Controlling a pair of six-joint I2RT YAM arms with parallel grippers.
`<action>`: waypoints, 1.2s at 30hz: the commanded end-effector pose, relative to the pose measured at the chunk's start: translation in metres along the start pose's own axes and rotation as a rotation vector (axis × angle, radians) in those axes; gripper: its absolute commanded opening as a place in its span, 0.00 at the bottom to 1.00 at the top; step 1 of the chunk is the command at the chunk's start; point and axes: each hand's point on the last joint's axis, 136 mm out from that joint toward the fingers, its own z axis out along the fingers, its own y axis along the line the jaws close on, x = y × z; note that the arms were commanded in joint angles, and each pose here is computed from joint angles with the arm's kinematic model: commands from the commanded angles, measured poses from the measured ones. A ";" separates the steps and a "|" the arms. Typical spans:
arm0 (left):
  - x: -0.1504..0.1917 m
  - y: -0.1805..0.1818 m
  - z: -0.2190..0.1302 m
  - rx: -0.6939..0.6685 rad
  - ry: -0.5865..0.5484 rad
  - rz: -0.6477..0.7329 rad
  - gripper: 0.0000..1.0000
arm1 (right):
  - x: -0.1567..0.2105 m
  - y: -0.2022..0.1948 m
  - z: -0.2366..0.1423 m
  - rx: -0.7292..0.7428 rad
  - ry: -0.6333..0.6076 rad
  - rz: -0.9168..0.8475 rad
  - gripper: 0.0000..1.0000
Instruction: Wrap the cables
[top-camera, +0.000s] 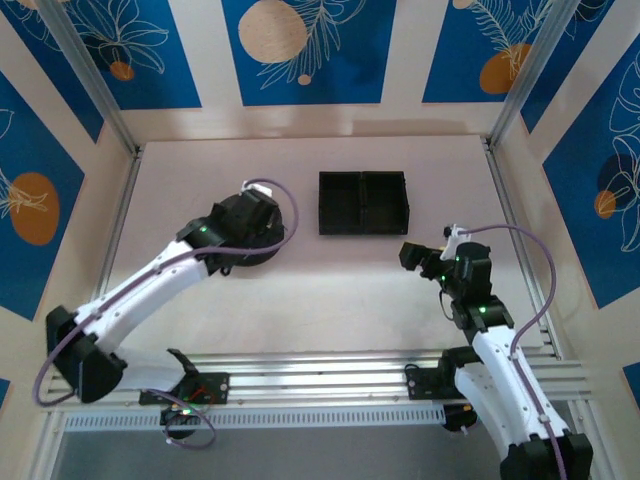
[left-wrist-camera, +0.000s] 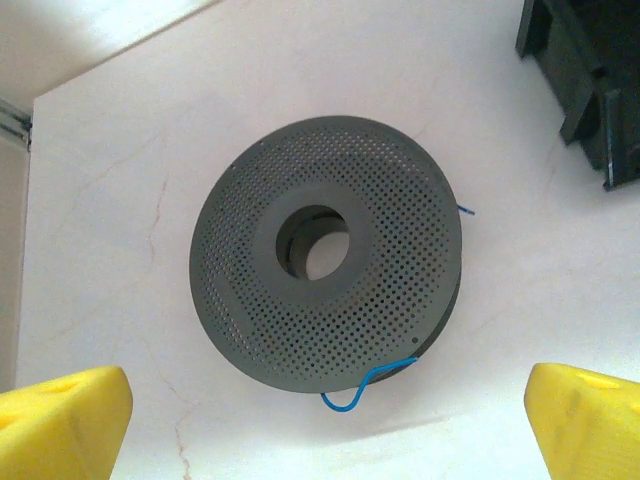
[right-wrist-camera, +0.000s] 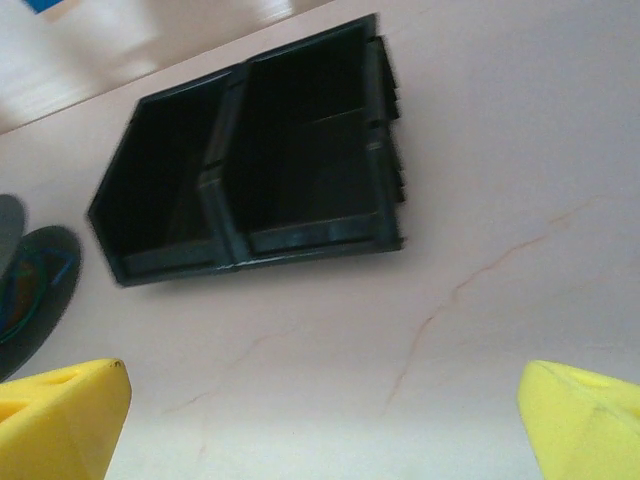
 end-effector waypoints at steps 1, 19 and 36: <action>-0.002 0.012 0.003 -0.015 -0.102 -0.045 1.00 | -0.021 -0.003 0.010 -0.020 -0.093 -0.057 0.99; 0.105 0.122 0.134 -0.292 -0.224 -0.224 1.00 | -0.020 -0.036 0.102 0.063 -0.224 -0.296 0.99; 0.096 0.115 0.164 -0.179 -0.378 -0.279 1.00 | -0.010 -0.036 0.130 -0.025 -0.094 -0.274 0.99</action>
